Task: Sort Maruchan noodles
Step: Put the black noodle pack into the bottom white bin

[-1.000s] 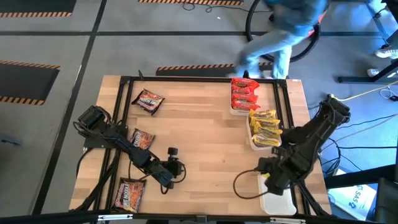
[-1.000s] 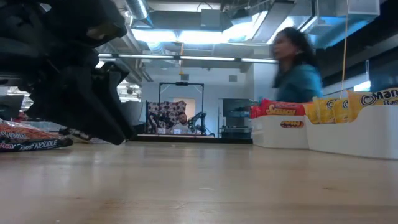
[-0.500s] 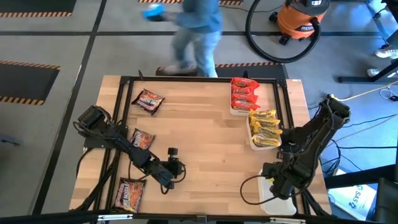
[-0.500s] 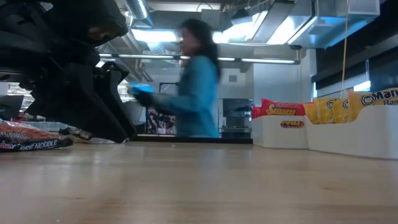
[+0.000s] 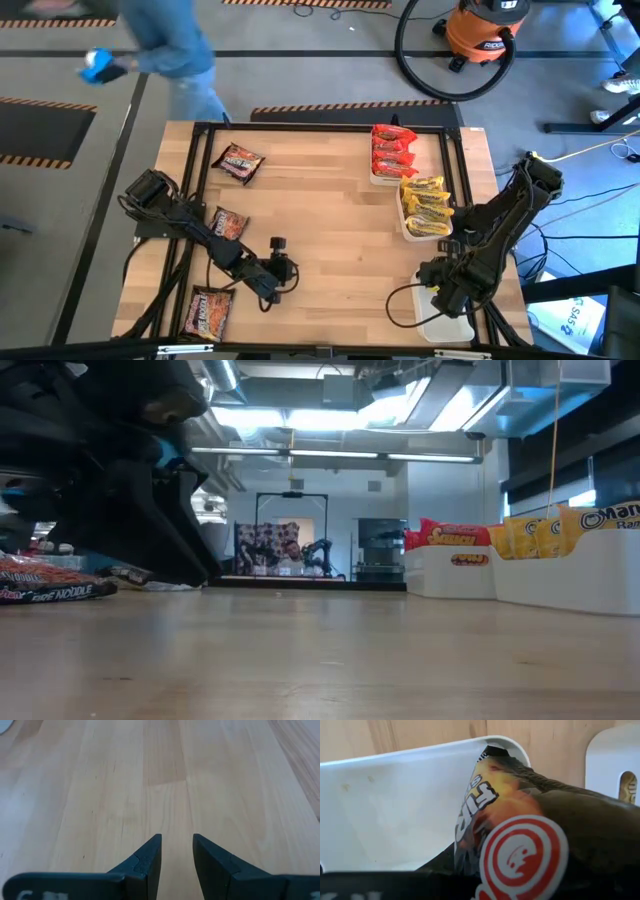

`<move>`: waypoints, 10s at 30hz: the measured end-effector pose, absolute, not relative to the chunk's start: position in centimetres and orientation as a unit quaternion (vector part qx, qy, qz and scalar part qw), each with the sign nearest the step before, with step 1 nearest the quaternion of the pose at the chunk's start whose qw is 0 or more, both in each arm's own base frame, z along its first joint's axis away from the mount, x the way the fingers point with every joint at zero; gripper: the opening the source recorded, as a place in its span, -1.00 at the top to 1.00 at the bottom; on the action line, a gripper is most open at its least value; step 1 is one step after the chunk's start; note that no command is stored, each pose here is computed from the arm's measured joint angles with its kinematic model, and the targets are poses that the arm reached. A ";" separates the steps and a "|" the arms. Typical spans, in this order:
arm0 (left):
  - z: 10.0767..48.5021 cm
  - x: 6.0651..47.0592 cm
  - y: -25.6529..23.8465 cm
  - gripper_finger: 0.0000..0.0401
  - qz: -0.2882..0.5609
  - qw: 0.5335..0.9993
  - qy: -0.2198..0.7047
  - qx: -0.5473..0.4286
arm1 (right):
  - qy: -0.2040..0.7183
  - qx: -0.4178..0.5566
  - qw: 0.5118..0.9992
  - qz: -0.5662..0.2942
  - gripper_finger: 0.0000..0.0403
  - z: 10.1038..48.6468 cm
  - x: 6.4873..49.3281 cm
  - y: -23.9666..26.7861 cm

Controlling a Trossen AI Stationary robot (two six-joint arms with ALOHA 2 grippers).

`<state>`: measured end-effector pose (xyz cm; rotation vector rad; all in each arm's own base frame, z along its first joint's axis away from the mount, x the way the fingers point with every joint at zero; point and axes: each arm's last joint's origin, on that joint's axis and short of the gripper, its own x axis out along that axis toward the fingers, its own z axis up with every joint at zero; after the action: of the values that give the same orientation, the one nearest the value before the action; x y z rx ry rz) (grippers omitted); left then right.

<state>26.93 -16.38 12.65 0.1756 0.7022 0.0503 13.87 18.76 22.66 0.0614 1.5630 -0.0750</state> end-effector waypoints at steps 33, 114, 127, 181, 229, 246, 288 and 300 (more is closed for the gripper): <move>12.8 27.4 -15.9 0.48 0.030 0.938 0.337 0.079 | 0.656 -0.032 0.754 -0.034 0.35 24.6 14.5 18.9; 12.8 27.5 -15.7 0.48 0.035 0.937 0.337 0.080 | 0.686 0.028 0.723 -0.076 0.35 20.2 14.3 17.6; 13.0 28.1 -15.4 0.48 0.031 0.945 0.321 0.060 | 0.657 -0.066 0.750 -0.034 0.35 20.3 14.5 17.5; 13.7 54.0 -6.9 0.48 -0.046 0.988 0.146 -0.013 | 0.606 -0.124 0.784 -0.052 0.35 20.4 14.9 17.2; 13.9 53.9 -7.6 0.48 -0.076 0.987 0.139 -0.013 | 0.679 -0.119 0.722 -0.060 0.00 19.3 16.2 14.1; 16.0 51.7 -9.5 0.48 -0.035 0.977 0.206 0.050 | 0.682 -0.006 0.727 -0.076 0.02 22.8 17.2 15.4; 23.2 36.1 -14.5 0.48 -0.035 0.938 0.334 0.088 | 0.552 0.011 0.827 -0.108 0.02 27.4 19.4 16.5; 23.1 22.4 -14.2 0.48 -0.031 0.924 0.366 -0.106 | 0.342 -0.016 0.932 -0.116 0.02 28.5 24.1 17.4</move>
<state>22.37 -14.24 23.07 -0.2178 0.7516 -0.0641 24.14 17.43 28.48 -0.0334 0.7009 -0.2366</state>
